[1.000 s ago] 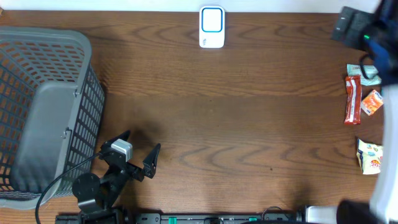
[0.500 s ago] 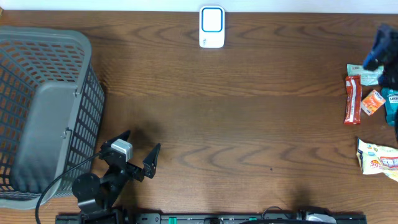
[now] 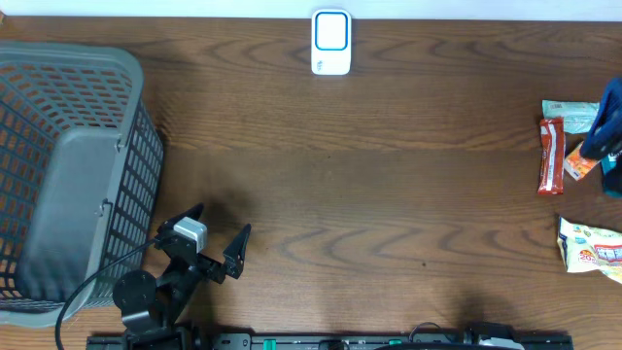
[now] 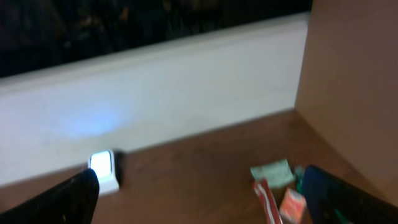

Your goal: Scan the item barcode

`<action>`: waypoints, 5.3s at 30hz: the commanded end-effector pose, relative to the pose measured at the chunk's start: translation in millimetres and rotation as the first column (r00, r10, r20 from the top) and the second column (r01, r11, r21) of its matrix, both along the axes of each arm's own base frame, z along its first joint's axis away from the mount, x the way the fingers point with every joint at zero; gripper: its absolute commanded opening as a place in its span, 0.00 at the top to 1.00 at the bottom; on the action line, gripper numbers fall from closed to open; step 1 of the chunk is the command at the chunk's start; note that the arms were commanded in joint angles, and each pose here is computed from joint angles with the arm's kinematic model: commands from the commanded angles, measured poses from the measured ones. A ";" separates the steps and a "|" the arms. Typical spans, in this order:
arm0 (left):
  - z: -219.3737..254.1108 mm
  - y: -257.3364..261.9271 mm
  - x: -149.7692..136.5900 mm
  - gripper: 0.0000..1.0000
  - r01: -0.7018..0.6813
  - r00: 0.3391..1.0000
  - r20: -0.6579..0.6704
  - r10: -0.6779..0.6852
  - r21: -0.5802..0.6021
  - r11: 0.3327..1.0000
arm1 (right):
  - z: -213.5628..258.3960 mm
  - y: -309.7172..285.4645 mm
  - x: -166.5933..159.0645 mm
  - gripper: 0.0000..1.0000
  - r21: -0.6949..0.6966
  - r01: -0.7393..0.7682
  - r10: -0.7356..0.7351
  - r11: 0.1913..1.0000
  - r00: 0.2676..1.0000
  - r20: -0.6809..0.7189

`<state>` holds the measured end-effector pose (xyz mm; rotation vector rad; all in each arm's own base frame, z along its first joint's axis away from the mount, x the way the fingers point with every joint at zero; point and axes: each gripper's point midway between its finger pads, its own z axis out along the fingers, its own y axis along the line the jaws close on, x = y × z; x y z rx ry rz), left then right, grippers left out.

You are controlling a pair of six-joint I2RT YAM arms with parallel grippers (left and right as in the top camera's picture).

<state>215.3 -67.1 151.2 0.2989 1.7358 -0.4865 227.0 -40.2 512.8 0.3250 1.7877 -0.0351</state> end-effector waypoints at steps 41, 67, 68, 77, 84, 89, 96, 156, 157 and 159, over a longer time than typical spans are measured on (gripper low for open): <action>-10.5 -1.8 -1.6 0.02 0.010 0.999 -0.035 -0.011 -0.015 1.000 | -102.6 28.3 -274.1 0.01 0.006 -0.007 0.006 1.000 0.993 0.122; -10.5 -1.8 -1.6 0.02 0.010 0.999 -0.035 -0.011 -0.015 1.000 | -176.7 14.4 -139.3 0.01 0.010 0.001 -0.003 1.000 0.982 0.190; -10.5 -1.8 -1.6 0.02 0.010 0.999 -0.035 -0.011 -0.015 1.000 | -178.0 13.9 -134.6 0.01 0.010 0.001 -0.003 1.000 0.981 0.192; -10.5 -1.8 -1.6 0.02 0.010 0.999 -0.035 -0.011 -0.015 1.000 | -195.5 8.9 -85.7 0.01 0.082 0.002 -0.022 0.997 0.970 0.241; -10.5 -1.8 -1.6 0.02 0.010 0.999 -0.035 -0.011 -0.015 1.000 | -236.0 5.3 -49.6 0.01 0.120 0.006 -0.031 0.993 0.977 0.209; -10.5 -1.8 -1.6 0.02 0.010 0.999 -0.035 -0.011 -0.015 1.000 | -263.4 2.8 -24.7 0.01 0.119 0.005 -0.031 0.993 0.976 0.217; -10.5 -1.8 -1.6 0.02 0.010 0.999 -0.035 -0.011 -0.015 1.000 | -298.3 -0.2 5.0 0.01 0.268 -0.013 -0.074 0.963 0.947 0.313; -8.8 -3.0 -2.3 0.02 0.016 1.000 -0.025 -0.016 -0.013 1.000 | -350.8 -18.3 11.5 0.01 0.199 0.107 -0.153 0.974 0.961 0.231; -8.6 -4.0 -2.6 0.02 0.020 0.999 -0.024 -0.021 -0.012 1.000 | -350.8 -18.3 11.5 0.01 0.199 0.107 -0.153 0.974 0.961 0.231; -9.0 -5.4 -2.7 0.02 0.025 0.999 -0.020 -0.025 0.000 1.000 | -350.7 -18.3 11.4 0.01 0.199 0.107 -0.153 0.974 0.961 0.231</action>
